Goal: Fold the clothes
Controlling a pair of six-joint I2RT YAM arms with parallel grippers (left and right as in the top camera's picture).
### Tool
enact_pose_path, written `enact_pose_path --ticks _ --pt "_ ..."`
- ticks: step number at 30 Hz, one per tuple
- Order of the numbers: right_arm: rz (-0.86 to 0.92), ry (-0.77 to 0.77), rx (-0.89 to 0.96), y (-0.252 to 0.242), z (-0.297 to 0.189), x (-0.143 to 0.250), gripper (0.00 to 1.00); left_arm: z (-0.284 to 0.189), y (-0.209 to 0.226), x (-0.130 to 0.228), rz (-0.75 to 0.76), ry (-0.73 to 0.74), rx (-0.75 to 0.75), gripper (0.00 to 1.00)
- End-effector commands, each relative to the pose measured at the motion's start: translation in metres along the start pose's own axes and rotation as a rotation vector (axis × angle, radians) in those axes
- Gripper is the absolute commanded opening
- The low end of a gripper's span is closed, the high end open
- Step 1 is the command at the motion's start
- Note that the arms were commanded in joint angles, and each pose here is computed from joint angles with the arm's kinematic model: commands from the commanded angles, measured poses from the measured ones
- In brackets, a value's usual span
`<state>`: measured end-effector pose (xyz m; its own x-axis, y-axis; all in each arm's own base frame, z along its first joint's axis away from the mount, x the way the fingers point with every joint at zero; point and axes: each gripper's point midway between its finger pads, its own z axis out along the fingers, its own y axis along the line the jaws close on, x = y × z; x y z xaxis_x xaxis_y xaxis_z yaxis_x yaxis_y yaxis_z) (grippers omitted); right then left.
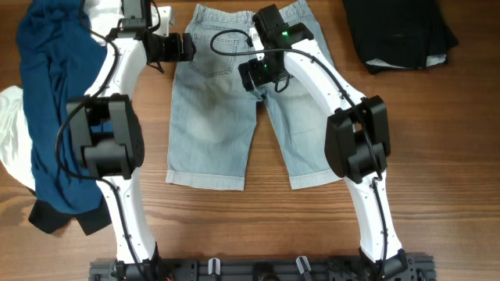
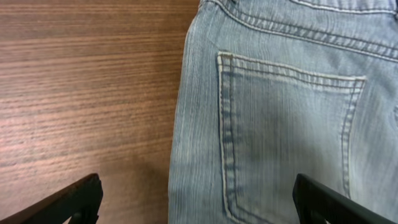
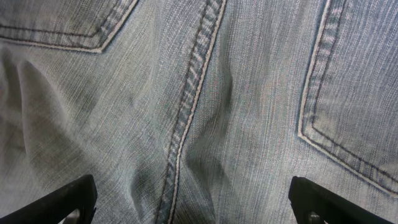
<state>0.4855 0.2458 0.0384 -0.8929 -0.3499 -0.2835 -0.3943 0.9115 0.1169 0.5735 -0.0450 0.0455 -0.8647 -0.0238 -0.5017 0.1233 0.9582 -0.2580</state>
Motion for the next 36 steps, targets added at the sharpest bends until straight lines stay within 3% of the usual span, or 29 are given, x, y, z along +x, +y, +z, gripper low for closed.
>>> enact_pose_path --ticks 1,8,10,12,15,18,22,29,36 --pt "0.026 0.017 -0.014 0.001 0.006 0.005 1.00 0.014 0.000 0.001 -0.002 -0.004 0.025 0.96" --pt "0.051 0.011 -0.014 0.001 0.006 0.003 1.00 0.042 -0.007 0.016 -0.028 0.029 0.031 0.93" --pt "0.052 0.010 -0.014 0.000 0.006 0.003 1.00 0.043 -0.008 0.016 -0.022 0.028 0.024 0.88" --pt "0.052 0.010 -0.014 0.000 0.006 0.003 0.97 0.044 -0.009 0.015 -0.022 0.023 0.018 0.71" --pt "0.090 0.008 -0.012 -0.003 0.006 0.002 0.93 0.045 -0.005 0.014 -0.061 0.016 -0.007 0.62" --pt "0.129 0.004 -0.026 -0.007 0.005 0.001 0.91 0.047 -0.005 0.017 -0.062 0.025 -0.007 0.47" --pt "0.146 0.004 -0.070 -0.009 0.003 0.000 0.91 0.049 -0.003 0.023 -0.071 0.045 -0.009 0.04" --pt "0.179 -0.010 -0.106 -0.020 -0.012 -0.004 0.91 0.035 0.040 0.048 -0.321 0.135 -0.067 0.04" --pt "0.199 -0.030 -0.110 -0.030 -0.023 -0.007 0.93 -0.004 0.100 0.110 -0.592 0.350 -0.152 0.04"
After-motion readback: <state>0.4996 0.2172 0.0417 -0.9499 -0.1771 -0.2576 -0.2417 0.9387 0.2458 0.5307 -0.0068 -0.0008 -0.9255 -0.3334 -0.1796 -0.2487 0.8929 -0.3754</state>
